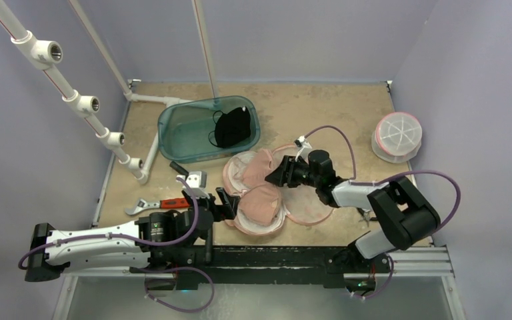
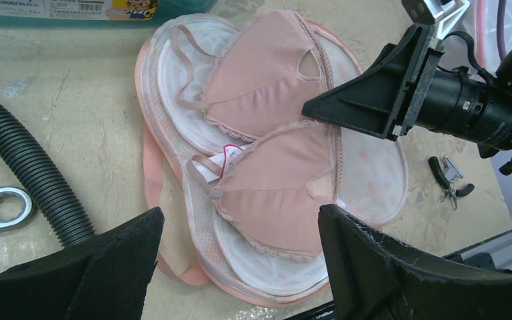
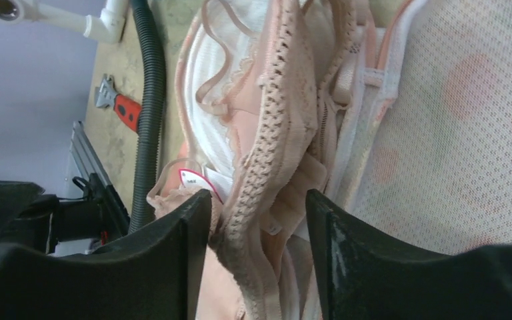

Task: Unzip the laundry bag and remove the bra
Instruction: Pick up the bra from the laundry bag.

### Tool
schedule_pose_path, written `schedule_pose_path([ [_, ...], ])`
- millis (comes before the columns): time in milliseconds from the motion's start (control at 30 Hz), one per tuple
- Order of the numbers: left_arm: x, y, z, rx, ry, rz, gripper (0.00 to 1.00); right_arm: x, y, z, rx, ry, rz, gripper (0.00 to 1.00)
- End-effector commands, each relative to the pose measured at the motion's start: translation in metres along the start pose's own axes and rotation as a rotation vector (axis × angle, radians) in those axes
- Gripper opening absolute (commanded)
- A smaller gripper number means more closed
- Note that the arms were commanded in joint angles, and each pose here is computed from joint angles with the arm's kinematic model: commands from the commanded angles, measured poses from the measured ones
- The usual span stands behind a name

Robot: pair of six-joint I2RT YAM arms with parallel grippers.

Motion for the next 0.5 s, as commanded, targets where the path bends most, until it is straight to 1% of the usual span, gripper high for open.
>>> schedule_pose_path([
  [0, -0.004, 0.0, -0.002, 0.002, 0.03, -0.014, 0.84, -0.011, -0.007, 0.005, -0.024, 0.022, -0.004, 0.53],
  [133, -0.005, 0.0, -0.003, 0.002, 0.034, -0.018, 0.84, -0.013, -0.01, 0.009, -0.047, 0.021, 0.009, 0.41],
  [267, -0.007, 0.001, -0.003, 0.002, 0.031, -0.018, 0.84, -0.016, -0.006, 0.017, -0.085, 0.033, 0.009, 0.21],
  [400, -0.011, 0.003, -0.004, 0.003, 0.035, -0.024, 0.84, -0.023, 0.008, 0.035, -0.133, 0.065, -0.01, 0.0],
  [467, -0.015, 0.005, -0.004, 0.004, 0.035, -0.031, 0.83, -0.028, 0.017, 0.046, -0.153, 0.091, -0.019, 0.0],
])
Point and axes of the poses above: each gripper's point midway between its finger pads, its own y axis back along the fingers, its own z axis along the line the jaws close on, x = y × z, the point moved 9 cm from there along y, back along the fingers, and after that the axes turned 4 degrees about -y, right-handed, at the moved point
